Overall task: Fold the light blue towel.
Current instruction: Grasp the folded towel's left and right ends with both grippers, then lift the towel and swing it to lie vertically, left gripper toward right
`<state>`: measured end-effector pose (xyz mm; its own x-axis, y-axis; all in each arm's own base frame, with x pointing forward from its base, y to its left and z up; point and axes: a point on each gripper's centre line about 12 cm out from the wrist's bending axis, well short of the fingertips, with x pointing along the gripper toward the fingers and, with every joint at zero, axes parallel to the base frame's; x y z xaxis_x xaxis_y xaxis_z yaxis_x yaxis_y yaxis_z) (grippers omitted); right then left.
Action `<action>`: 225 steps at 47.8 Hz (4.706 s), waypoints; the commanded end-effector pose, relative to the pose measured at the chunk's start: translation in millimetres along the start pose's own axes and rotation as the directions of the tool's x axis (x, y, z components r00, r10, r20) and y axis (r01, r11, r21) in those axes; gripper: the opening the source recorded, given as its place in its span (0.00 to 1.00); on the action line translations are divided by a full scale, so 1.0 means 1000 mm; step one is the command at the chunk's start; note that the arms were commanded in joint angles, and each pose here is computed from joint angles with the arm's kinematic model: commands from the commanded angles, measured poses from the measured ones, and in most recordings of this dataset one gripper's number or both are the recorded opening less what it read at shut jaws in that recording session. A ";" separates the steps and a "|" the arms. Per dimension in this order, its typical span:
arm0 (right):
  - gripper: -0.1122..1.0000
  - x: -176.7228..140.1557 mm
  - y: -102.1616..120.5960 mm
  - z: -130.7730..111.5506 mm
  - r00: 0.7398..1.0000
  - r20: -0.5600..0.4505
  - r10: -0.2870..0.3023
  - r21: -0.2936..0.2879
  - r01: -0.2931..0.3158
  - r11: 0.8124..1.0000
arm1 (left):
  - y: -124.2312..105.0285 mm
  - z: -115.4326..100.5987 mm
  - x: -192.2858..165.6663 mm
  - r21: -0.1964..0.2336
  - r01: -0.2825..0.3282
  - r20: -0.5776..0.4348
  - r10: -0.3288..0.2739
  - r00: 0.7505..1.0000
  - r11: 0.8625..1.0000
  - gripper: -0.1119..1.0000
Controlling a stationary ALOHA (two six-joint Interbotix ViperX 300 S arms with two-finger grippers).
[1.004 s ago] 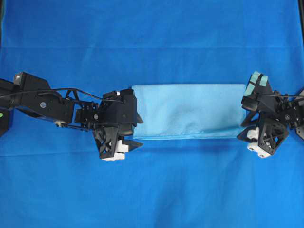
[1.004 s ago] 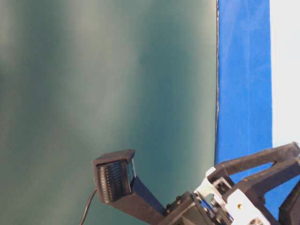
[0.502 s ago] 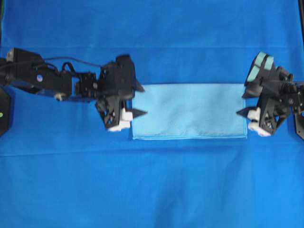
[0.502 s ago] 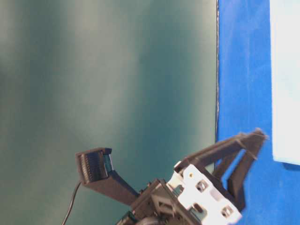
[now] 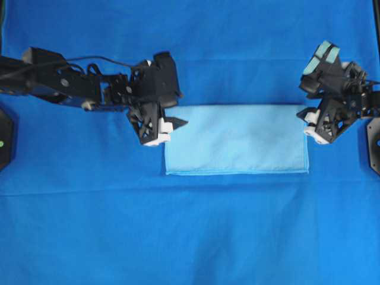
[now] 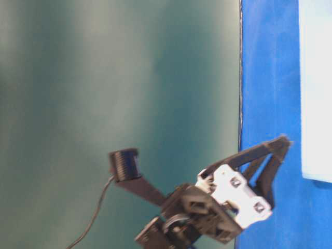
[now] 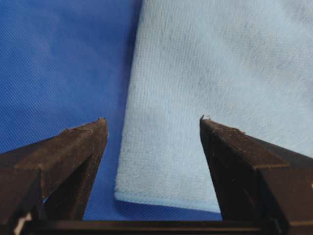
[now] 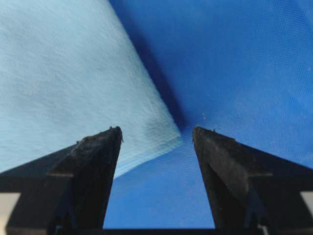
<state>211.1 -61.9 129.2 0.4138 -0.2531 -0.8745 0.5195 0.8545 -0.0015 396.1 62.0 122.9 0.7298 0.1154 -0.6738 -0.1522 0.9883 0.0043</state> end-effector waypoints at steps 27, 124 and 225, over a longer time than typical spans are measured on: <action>0.58 0.035 -0.015 -0.009 1.000 -0.024 0.014 0.045 -0.013 0.999 | 0.023 -0.025 0.022 -0.036 -0.041 -0.105 0.037 0.994 0.998 0.14; 0.13 -0.072 -0.058 0.081 0.930 0.329 -0.161 0.155 0.115 0.981 | -0.090 0.129 -0.062 0.122 0.155 0.203 -0.177 0.963 0.980 0.11; 0.13 0.041 -0.020 0.184 0.945 0.328 -0.018 -0.036 0.032 0.999 | -0.139 0.094 0.019 0.139 0.219 0.263 -0.250 0.932 0.966 0.11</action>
<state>341.8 -170.1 169.2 0.5868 -0.4000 -0.7040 0.5170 0.8543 -0.0545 504.5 -59.5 158.3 0.8658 -0.1000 -0.4903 0.0983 0.9947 -0.0293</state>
